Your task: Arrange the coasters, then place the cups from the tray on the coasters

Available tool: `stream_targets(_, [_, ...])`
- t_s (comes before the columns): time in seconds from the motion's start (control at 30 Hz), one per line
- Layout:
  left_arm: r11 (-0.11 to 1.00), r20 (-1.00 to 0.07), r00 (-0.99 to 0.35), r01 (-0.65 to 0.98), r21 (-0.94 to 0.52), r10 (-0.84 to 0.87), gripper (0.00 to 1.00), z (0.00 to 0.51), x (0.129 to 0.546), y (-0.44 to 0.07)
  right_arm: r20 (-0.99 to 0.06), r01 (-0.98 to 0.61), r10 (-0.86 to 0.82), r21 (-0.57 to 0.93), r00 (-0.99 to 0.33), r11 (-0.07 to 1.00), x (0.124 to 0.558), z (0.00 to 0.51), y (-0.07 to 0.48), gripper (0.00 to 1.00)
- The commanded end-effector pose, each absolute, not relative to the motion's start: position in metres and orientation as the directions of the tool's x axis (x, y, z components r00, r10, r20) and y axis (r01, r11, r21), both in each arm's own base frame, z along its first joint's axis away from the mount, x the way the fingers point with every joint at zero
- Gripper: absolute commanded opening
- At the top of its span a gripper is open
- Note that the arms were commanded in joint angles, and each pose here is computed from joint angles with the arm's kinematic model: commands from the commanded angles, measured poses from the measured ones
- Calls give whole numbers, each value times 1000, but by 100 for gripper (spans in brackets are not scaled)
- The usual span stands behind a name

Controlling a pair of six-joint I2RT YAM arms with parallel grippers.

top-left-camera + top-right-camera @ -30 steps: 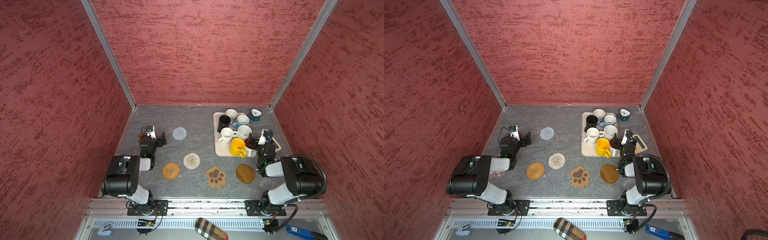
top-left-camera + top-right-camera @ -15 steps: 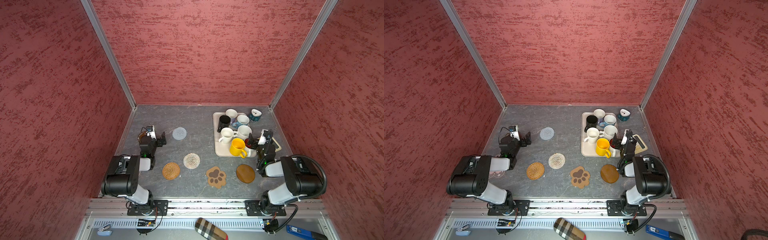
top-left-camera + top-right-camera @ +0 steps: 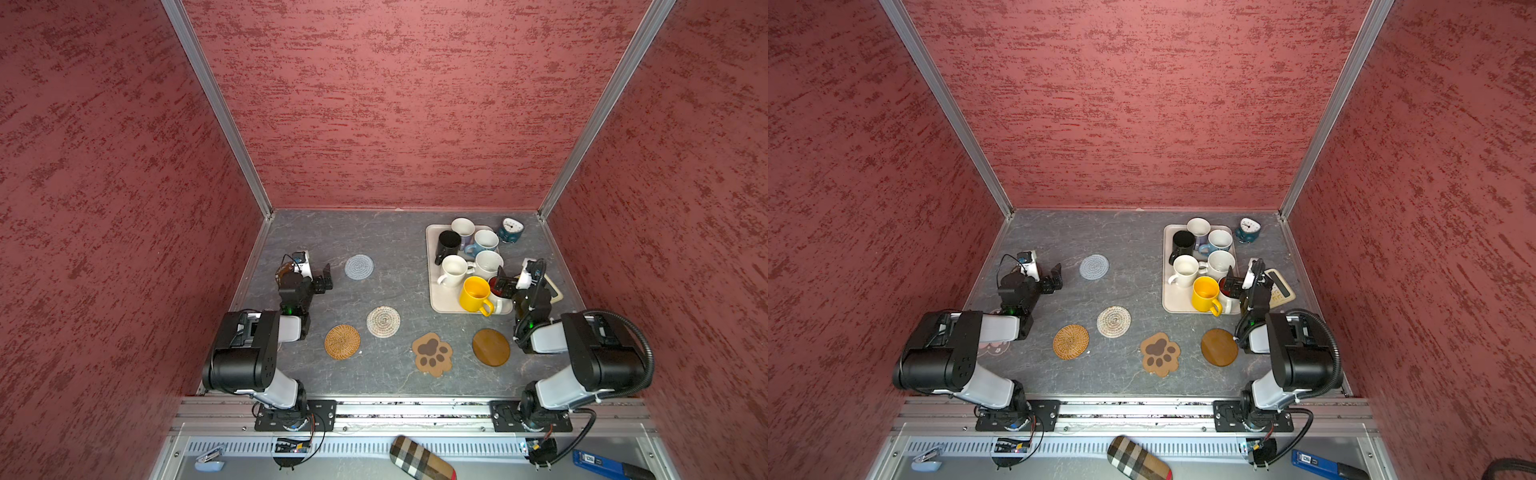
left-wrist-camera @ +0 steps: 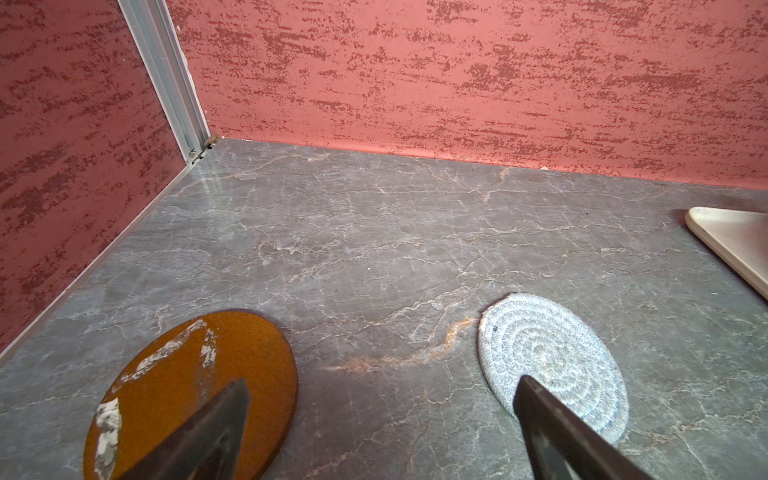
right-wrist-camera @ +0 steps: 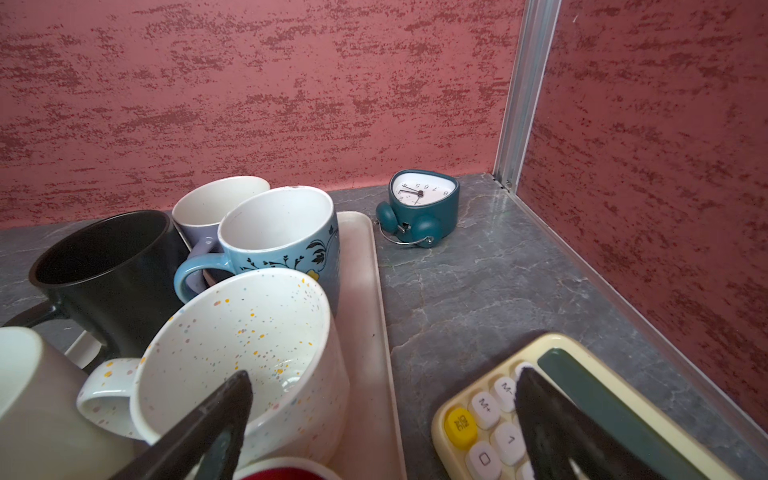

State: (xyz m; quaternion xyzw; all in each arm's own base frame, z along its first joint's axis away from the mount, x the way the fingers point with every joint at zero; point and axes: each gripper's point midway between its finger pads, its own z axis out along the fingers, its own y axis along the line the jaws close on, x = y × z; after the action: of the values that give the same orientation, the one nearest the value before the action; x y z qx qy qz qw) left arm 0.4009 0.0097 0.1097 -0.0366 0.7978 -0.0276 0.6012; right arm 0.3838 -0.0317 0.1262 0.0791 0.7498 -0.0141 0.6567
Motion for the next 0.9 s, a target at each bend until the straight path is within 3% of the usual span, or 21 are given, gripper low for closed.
stream_targets(0.0, [995,-959,-263,-12,-103,-103,99,113,401,9,-990,111,91,79,-112,991,390,133,-30,99])
stream_targets(0.17, [998,-957,-285,-14,-57,-58,100,123,405,1,-991,244,131,119,-34,962,375,160,-53,99])
stream_targets(0.23, [999,-952,-306,-28,-25,-33,99,131,404,-3,-980,328,185,154,-66,932,373,167,-65,99])
stream_targets(0.43, [998,-930,-363,-45,-44,-57,100,168,390,-14,-935,363,353,335,17,870,352,208,-70,99])
stream_targets(0.6, [994,-891,-441,-25,-110,-110,99,204,374,-29,-913,289,407,386,-16,876,337,235,-53,97])
stream_targets(0.7, [997,-860,-505,-12,-71,-67,99,226,365,-47,-906,220,424,410,-17,885,326,252,-40,94])
stream_targets(0.8, [999,-833,-553,52,-17,15,100,240,361,-76,-892,128,443,431,-92,893,324,260,-15,89])
stream_targets(0.87, [997,-793,-607,79,8,54,95,238,356,-91,-883,61,434,431,-176,900,326,260,7,83])
